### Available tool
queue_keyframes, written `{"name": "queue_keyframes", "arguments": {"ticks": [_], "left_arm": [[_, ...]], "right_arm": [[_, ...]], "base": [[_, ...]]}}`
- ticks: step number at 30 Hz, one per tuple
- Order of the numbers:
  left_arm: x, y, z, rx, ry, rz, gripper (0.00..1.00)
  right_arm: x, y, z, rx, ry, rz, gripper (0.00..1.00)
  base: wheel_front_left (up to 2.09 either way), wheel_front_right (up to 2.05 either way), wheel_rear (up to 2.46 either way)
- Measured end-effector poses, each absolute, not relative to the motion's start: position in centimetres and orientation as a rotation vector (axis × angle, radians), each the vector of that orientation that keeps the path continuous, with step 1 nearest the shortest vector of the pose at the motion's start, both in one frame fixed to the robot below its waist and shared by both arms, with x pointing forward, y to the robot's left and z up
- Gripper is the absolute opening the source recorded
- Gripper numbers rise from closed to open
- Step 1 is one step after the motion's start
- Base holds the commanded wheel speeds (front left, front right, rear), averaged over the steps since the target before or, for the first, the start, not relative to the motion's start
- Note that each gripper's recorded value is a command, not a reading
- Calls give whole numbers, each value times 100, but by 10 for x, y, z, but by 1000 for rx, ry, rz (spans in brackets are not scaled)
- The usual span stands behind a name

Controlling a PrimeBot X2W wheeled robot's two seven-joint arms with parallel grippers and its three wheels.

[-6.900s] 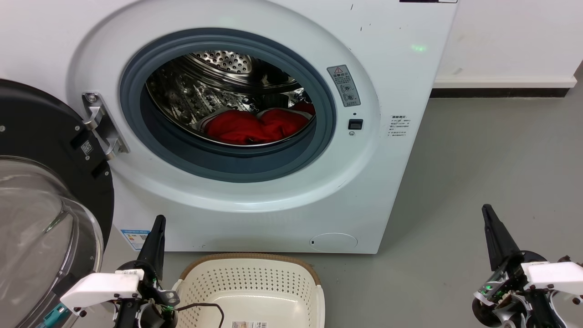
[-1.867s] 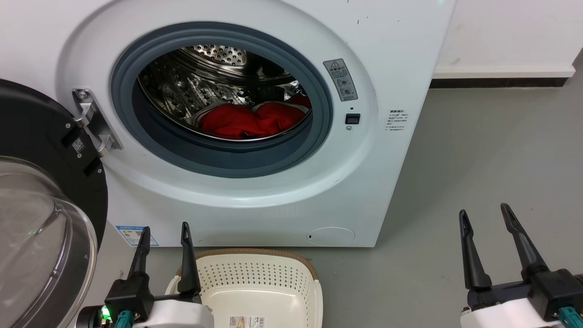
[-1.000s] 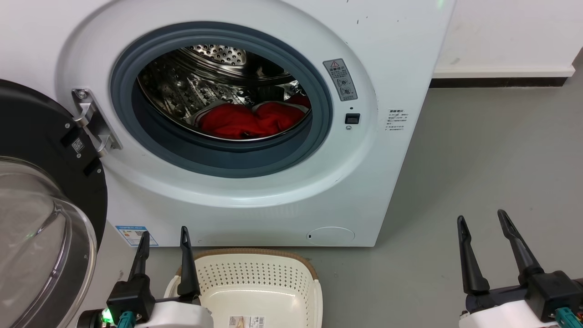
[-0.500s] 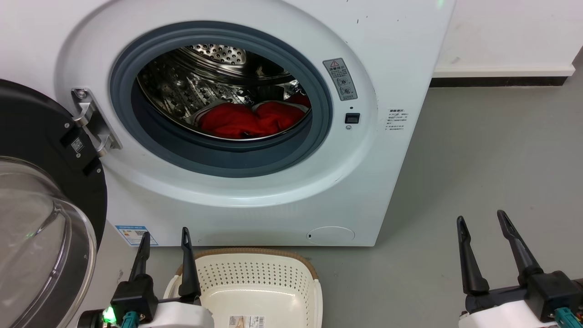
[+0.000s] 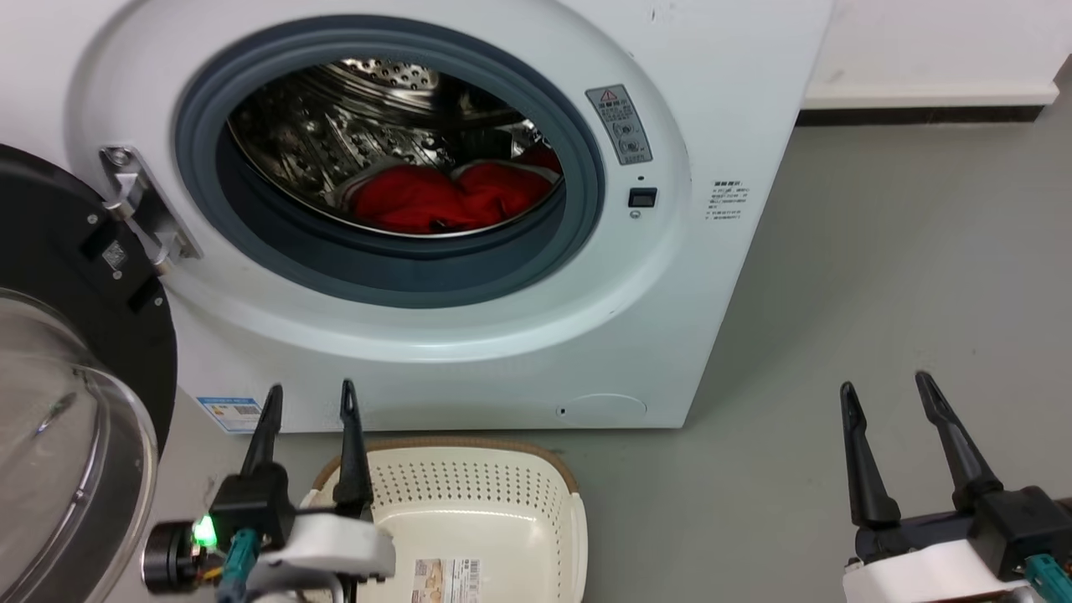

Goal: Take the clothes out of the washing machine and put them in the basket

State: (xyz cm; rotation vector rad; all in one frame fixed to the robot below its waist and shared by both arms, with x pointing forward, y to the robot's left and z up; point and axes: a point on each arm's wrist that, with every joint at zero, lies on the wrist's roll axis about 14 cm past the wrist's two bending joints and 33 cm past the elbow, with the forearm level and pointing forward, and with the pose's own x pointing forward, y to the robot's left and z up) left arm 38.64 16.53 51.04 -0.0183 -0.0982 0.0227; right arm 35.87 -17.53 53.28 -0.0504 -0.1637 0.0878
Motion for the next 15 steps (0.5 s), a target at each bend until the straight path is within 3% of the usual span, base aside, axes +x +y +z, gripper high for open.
{"name": "queue_keyframes", "arguments": {"ticks": [15], "left_arm": [[534,134,485,110,-26,-187,100]], "right_arm": [[401,-194,509,-58,-103,37,100]], "base": [[0,0,0]]}}
